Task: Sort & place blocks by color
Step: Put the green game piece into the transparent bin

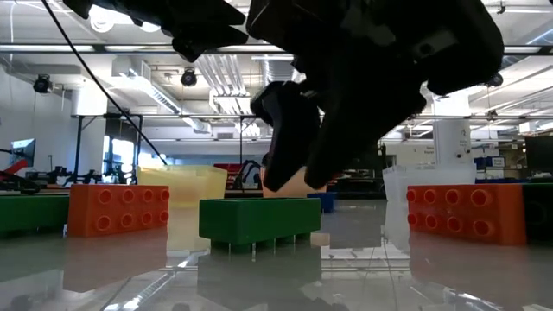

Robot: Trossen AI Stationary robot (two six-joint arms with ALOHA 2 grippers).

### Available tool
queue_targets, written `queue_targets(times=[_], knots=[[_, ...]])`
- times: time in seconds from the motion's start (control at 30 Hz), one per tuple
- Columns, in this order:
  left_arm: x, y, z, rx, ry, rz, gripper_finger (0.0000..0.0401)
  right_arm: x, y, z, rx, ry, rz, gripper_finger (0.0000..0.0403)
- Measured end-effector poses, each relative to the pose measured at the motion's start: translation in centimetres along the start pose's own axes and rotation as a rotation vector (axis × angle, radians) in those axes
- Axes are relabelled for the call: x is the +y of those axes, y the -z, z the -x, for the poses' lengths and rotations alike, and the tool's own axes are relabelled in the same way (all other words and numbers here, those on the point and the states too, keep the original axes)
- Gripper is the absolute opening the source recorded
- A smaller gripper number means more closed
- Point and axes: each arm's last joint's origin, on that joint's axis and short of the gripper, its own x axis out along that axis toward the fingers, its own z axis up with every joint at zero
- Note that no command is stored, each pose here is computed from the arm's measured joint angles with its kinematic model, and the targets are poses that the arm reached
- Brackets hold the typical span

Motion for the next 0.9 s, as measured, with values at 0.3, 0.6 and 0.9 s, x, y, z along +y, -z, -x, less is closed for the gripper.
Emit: queue_targets(times=[0.3,0.6,0.9], knots=[[0.00,0.01,0.00,0.000,0.000,0.000,0.0190,-0.36,0.36,-1.15,-0.007,-0.037,0.018,0.0219],[0.00,0.01,0.00,0.000,0.000,0.000,0.0190,-0.76,0.31,-1.13,-0.031,-0.040,0.040,0.0219],[0.00,0.01,0.00,0.000,0.000,0.000,0.0189,-0.85,0.32,-1.13,-0.034,-0.038,0.044,0.0219]])
